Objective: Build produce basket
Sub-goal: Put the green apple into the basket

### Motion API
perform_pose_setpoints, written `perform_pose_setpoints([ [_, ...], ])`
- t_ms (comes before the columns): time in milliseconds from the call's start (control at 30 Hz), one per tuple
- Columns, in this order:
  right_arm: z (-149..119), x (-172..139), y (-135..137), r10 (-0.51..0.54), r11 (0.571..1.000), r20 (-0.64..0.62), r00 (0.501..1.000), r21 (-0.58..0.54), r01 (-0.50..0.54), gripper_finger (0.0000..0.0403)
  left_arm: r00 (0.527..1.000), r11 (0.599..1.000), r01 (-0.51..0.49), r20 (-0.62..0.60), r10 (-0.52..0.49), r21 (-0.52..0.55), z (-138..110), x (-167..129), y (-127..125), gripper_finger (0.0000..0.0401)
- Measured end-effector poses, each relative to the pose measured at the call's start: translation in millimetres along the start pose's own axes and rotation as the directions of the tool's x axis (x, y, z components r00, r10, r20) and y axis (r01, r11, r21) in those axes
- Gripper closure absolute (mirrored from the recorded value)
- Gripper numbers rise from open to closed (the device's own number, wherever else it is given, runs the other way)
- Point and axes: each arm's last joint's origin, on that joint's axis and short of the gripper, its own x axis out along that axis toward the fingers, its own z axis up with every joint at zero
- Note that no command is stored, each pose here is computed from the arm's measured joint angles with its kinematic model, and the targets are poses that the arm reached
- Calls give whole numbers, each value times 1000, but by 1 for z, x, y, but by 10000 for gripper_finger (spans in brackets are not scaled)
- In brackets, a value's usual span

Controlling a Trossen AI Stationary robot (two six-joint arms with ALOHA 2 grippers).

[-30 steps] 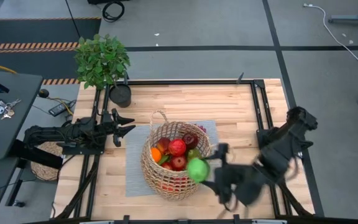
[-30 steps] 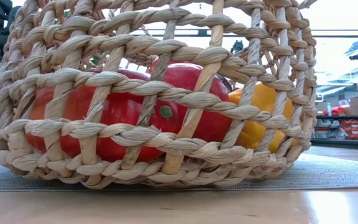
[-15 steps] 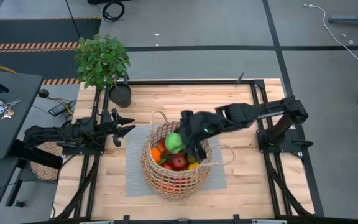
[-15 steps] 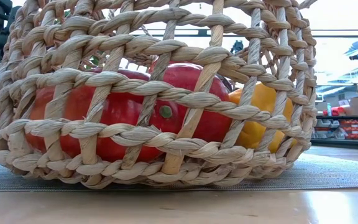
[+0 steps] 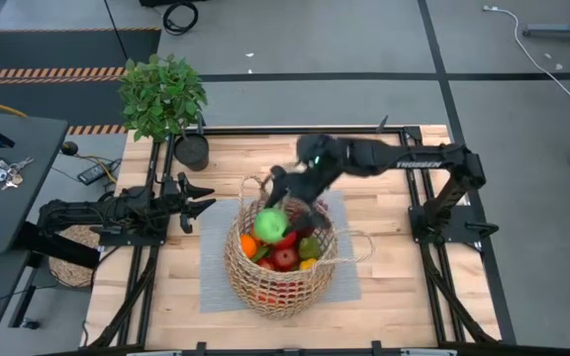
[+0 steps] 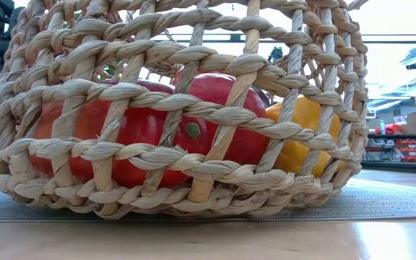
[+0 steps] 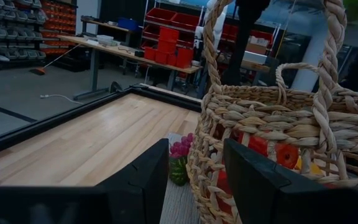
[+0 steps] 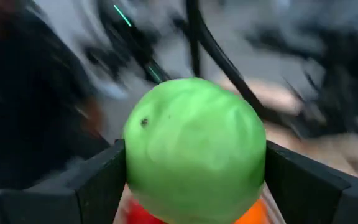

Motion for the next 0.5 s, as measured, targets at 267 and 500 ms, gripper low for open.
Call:
perform_pose_setpoints([
  [267, 49, -56, -27, 193, 939, 388, 901, 191, -284, 56, 1000, 1000, 0, 0, 0, 0, 0, 0, 0, 241],
  [500, 67, -84, -26, -49, 833, 556, 829, 481, -274, 56, 1000, 1000, 0, 0, 0, 0, 0, 0, 0, 241],
])
